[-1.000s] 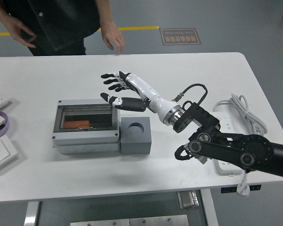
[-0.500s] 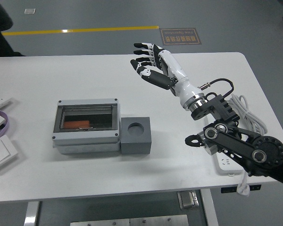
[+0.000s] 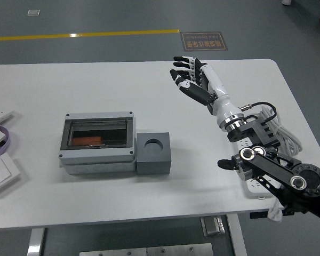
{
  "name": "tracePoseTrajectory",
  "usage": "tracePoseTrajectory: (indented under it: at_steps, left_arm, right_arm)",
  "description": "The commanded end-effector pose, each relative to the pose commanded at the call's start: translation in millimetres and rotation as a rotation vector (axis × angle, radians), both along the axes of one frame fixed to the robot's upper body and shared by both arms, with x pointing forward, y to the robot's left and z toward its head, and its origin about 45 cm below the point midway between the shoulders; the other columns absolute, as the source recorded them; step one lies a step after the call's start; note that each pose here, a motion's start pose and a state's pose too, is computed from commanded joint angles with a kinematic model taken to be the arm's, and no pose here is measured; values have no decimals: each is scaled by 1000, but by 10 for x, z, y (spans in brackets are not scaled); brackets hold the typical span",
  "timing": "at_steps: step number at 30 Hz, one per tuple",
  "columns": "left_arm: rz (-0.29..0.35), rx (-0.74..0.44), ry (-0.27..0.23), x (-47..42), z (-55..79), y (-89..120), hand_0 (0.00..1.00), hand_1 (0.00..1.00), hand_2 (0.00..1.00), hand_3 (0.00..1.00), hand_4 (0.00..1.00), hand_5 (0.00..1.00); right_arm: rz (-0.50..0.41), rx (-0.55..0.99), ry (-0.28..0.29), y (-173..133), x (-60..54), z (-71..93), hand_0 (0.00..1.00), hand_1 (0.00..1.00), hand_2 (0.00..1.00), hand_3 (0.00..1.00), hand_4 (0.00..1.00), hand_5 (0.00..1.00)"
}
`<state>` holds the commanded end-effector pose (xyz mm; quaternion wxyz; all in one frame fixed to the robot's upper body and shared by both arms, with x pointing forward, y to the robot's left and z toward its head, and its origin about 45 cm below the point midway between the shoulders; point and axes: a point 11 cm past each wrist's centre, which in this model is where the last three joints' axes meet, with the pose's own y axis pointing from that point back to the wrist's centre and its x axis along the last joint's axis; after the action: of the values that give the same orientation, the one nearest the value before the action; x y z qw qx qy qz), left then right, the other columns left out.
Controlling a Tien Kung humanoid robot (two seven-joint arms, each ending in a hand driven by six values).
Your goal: Pick up the cylinder from the cube,place it in the box,flap close box
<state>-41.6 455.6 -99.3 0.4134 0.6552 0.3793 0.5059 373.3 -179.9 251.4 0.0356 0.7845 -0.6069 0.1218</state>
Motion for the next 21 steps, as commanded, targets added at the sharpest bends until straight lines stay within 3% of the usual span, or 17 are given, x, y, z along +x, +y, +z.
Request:
tracePoseTrajectory:
  at_steps: [1, 2, 11, 21]
  left_arm:
    - [1, 0, 0, 3, -2, -4, 580, 568, 536, 587, 594, 252]
    - [1, 0, -2, 11, -3, -7, 581, 567, 536, 589, 596, 249]
    - [-14, 9, -7, 87, 2, 14, 581, 567, 537, 588, 598, 248]
    - [-21, 20, -43, 221, 15, 49, 582, 569, 537, 593, 605, 245]
  right_arm:
    - [-6, 1, -4, -14, 1, 9, 779, 722, 759, 733, 645, 382]
    - [-15, 0, -8, -32, 4, 19, 769, 718, 758, 775, 668, 130]
    - [-97, -7, -45, -212, 45, 113, 768, 718, 758, 779, 662, 82]
    - [-108, 69, -117, -242, 112, 400, 731, 704, 735, 757, 617, 31]
